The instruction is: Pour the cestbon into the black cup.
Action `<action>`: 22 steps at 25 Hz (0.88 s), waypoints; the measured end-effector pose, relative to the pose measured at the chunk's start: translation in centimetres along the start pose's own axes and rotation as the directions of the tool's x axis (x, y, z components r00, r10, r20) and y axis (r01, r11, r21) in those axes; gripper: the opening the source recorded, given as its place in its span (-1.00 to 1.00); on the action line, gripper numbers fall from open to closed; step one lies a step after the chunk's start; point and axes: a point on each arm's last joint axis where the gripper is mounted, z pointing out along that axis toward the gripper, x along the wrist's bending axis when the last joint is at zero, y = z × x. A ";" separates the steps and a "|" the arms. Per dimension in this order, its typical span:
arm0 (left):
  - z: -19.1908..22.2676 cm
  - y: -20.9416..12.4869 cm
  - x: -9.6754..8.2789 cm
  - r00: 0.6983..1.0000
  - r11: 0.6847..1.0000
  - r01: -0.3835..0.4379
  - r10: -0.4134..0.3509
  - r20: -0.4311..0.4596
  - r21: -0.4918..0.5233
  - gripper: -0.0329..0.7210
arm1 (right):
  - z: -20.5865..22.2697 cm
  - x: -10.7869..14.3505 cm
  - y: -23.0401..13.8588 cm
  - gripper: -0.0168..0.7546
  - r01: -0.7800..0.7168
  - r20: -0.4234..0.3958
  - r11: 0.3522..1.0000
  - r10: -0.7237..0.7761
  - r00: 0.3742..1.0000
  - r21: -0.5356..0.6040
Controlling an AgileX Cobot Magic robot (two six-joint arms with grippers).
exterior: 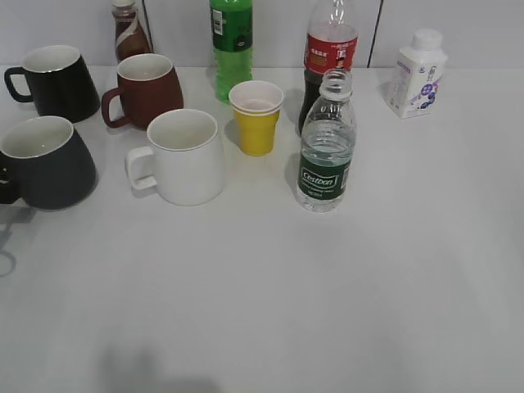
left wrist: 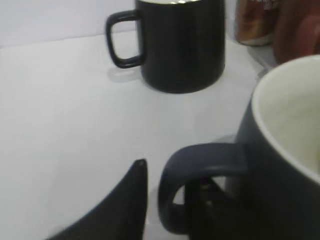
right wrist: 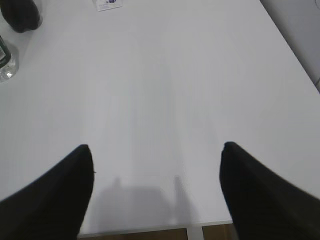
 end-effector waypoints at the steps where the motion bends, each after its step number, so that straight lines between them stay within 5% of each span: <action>1: 0.1 0.1 0.1 1.000 1.000 -0.010 0.010 0.009 0.000 -0.56 | 0.0 0.1 0.0 0.57 0.008 -0.007 1.000 -0.008 1.000 0.001; 5: 0.2 0.1 0.1 0.999 0.999 -0.032 0.032 0.025 0.008 -0.78 | 0.2 0.8 0.7 0.56 0.108 -0.078 0.994 -0.109 0.991 -0.008; 13: -0.9 1.9 0.2 0.998 0.998 -0.056 0.057 0.021 -0.041 -0.78 | 4.8 3.4 8.4 0.48 0.141 -0.212 0.914 -0.234 0.949 -0.380; 19: -2.5 4.1 0.3 0.996 0.993 -0.084 0.085 0.008 -0.087 -0.78 | 9.1 4.4 10.2 0.39 0.079 -0.298 0.922 -0.202 0.933 -0.378; 22: -3.1 4.8 0.3 0.996 0.991 -0.093 0.094 0.003 -0.094 -0.78 | 9.9 5.7 10.3 0.29 0.050 -0.428 0.930 -0.215 0.878 -0.364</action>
